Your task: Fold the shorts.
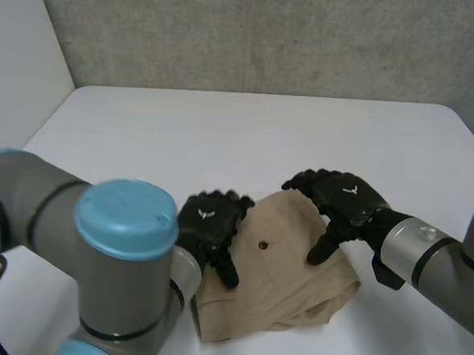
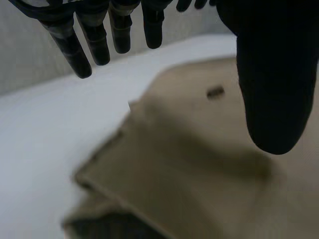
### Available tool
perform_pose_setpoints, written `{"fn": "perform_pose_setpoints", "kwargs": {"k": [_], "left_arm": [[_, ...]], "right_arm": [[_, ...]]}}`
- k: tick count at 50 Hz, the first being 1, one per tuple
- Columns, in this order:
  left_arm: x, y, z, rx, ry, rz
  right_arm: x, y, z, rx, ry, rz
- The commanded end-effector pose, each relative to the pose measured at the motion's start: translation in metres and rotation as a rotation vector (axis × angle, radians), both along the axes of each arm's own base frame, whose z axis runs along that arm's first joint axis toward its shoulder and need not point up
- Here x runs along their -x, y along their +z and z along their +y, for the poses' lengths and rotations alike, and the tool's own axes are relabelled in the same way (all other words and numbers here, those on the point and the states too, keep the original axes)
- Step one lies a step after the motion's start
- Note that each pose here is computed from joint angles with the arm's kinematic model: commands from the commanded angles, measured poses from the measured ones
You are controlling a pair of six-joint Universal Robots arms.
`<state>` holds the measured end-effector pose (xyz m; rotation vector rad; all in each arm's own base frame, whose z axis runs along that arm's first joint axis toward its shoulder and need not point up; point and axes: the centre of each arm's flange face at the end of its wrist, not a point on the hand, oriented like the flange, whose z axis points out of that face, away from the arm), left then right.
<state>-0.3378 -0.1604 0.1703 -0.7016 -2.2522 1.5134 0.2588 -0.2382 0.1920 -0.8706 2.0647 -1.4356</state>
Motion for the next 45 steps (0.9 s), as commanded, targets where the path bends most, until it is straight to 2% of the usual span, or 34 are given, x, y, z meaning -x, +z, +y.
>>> {"fn": "perform_pose_setpoints", "kwargs": {"k": [1, 7, 17, 24, 28, 30, 31, 34, 36, 40, 45], "left_arm": [[-0.008, -0.028, 0.020, -0.061, 0.038, -0.085], [-0.007, -0.041, 0.019, -0.067, 0.030, -0.111], [-0.003, -0.054, 0.015, -0.084, 0.030, -0.135], [0.001, -0.002, 0.008, 0.015, 0.038, -0.014], [0.000, 0.065, -0.001, 0.152, 0.054, 0.126], [-0.005, 0.085, -0.010, 0.194, 0.078, 0.147], [-0.009, 0.094, -0.015, 0.214, 0.093, 0.154], [-0.019, 0.109, -0.027, 0.251, 0.129, 0.151], [-0.037, 0.135, -0.044, 0.299, 0.160, 0.111], [-0.055, 0.163, -0.056, 0.269, 0.125, 0.104], [-0.085, 0.174, -0.071, 0.231, 0.193, 0.106]], "right_arm": [[0.002, -0.043, -0.012, -0.096, -0.021, 0.209], [0.009, -0.051, -0.015, -0.103, -0.060, 0.276], [0.011, -0.052, -0.012, -0.099, -0.063, 0.275], [0.009, -0.025, -0.017, 0.024, -0.088, 0.226], [0.009, 0.024, -0.025, 0.215, -0.140, 0.142], [0.010, 0.033, -0.026, 0.245, -0.158, 0.124], [0.013, 0.062, -0.028, 0.313, -0.228, 0.061], [0.017, 0.079, -0.030, 0.344, -0.285, 0.016], [0.023, 0.112, -0.030, 0.392, -0.370, -0.075], [0.029, 0.132, -0.026, 0.404, -0.420, -0.088], [0.032, 0.143, -0.021, 0.370, -0.451, -0.063]]}}
